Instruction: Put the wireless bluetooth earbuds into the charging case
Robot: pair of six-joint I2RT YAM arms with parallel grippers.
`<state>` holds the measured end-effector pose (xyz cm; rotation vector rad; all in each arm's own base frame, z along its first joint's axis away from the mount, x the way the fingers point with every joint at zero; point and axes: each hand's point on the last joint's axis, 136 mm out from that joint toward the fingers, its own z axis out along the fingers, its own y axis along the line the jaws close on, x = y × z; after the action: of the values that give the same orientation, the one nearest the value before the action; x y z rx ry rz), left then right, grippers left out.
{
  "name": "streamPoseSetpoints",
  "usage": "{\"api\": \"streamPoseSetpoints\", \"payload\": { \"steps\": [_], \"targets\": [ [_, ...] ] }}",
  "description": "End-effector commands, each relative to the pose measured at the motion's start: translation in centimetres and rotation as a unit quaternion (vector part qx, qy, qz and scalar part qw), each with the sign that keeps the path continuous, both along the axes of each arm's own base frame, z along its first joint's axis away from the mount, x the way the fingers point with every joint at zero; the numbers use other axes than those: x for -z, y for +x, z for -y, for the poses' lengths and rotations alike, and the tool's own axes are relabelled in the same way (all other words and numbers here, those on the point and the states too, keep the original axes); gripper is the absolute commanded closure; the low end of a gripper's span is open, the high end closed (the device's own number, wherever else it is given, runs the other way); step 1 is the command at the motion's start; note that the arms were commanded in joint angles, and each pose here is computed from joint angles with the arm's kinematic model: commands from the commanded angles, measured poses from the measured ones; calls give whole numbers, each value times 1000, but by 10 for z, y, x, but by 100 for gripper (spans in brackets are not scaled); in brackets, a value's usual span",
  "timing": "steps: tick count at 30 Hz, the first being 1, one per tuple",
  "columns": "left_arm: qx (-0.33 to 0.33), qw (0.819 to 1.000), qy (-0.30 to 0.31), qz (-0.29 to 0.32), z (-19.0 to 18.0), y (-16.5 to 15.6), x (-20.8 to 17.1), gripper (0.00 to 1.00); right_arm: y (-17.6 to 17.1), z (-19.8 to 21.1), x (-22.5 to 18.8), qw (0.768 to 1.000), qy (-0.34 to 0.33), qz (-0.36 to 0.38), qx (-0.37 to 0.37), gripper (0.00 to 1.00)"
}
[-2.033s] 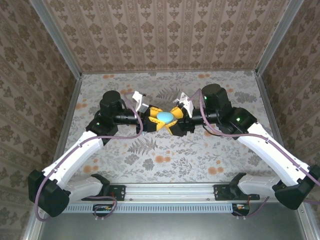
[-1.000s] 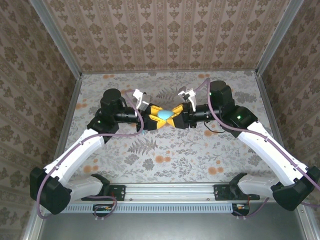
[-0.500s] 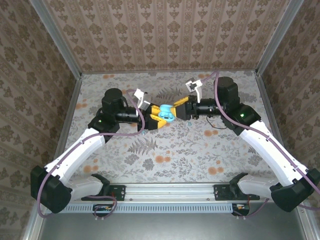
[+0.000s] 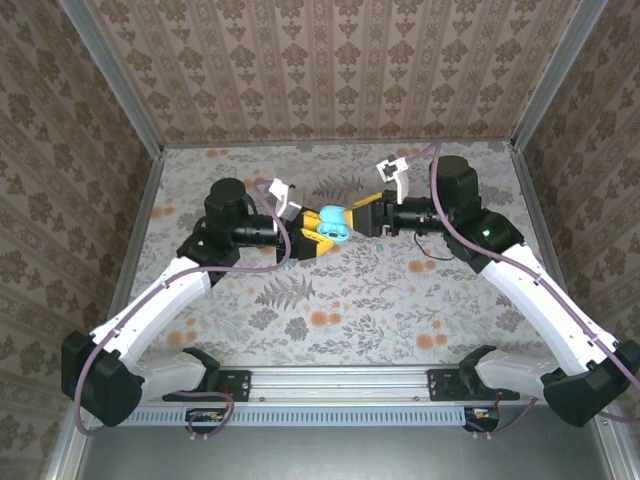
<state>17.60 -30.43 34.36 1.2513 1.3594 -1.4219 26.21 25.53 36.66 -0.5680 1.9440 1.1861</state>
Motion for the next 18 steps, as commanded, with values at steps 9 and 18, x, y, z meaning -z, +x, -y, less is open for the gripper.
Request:
{"api": "streamPoseSetpoints", "payload": {
  "steps": [9,18],
  "targets": [
    [3,1000,-8,6,-2,1,1,82,-7,8,-8,1000,16,-5,6,41],
    [4,1000,-10,1,-3,2,-1,83,-34,-4,3,997,-26,33,-63,32]
  ]
}}
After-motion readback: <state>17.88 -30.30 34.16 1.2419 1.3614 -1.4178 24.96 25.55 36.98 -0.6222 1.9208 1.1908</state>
